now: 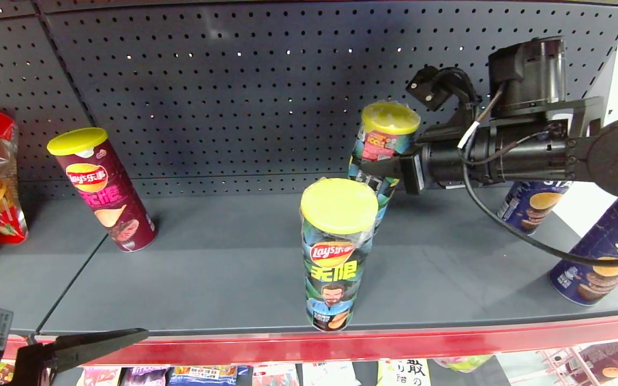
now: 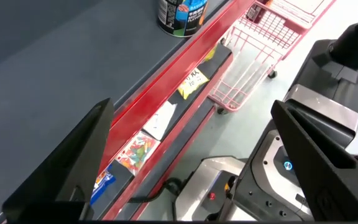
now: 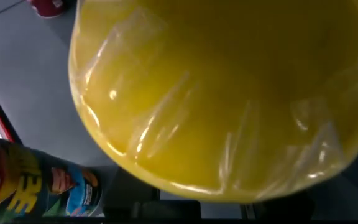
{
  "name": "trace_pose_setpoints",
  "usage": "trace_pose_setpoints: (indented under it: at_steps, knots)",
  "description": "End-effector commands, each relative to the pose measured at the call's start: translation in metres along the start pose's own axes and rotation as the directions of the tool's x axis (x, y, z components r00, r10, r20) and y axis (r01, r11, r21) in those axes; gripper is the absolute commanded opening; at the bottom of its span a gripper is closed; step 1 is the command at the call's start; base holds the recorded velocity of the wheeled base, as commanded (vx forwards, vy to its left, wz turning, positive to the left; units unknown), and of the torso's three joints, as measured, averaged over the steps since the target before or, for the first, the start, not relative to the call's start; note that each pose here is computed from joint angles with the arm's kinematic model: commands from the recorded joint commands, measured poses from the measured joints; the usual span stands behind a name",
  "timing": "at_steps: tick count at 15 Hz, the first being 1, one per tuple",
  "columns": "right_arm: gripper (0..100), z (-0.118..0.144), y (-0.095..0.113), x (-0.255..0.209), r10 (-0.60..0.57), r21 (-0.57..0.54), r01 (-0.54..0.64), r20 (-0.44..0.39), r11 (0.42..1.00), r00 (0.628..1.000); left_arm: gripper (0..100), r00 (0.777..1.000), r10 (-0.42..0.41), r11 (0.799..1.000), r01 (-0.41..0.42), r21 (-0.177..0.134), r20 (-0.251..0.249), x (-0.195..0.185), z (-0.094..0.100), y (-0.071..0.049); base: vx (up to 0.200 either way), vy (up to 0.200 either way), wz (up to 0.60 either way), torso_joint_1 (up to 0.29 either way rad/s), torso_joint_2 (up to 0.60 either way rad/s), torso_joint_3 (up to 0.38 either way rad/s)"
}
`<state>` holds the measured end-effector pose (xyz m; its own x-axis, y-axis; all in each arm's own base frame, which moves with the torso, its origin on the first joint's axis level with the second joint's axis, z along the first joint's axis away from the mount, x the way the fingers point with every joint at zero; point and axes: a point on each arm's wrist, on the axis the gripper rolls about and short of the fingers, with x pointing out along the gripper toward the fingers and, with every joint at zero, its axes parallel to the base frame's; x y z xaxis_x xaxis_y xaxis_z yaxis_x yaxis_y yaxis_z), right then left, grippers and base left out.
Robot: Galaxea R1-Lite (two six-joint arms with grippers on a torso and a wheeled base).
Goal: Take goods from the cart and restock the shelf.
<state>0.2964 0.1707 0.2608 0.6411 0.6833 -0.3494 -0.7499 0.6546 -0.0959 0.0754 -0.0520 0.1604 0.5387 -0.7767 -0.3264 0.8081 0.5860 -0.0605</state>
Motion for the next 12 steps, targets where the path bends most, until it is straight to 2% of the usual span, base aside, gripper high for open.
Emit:
trace_pose_setpoints:
  at_steps: [1,12]
  knots:
    - [0,-0.006,-0.001,0.015,0.010,-0.014,-0.011,-0.023,1.000,1.000,100,1.000,0.001,1.000,-0.001,-0.002,-0.002,0.000,0.000,0.000,0.000,0.000,0.00,0.000,0.00,0.000]
    - [0,-0.008,0.001,0.034,0.032,-0.023,-0.033,-0.030,0.999,0.999,100,1.000,0.012,1.000,-0.012,0.000,0.001,0.001,0.002,0.001,0.000,0.000,0.00,0.000,0.00,0.000]
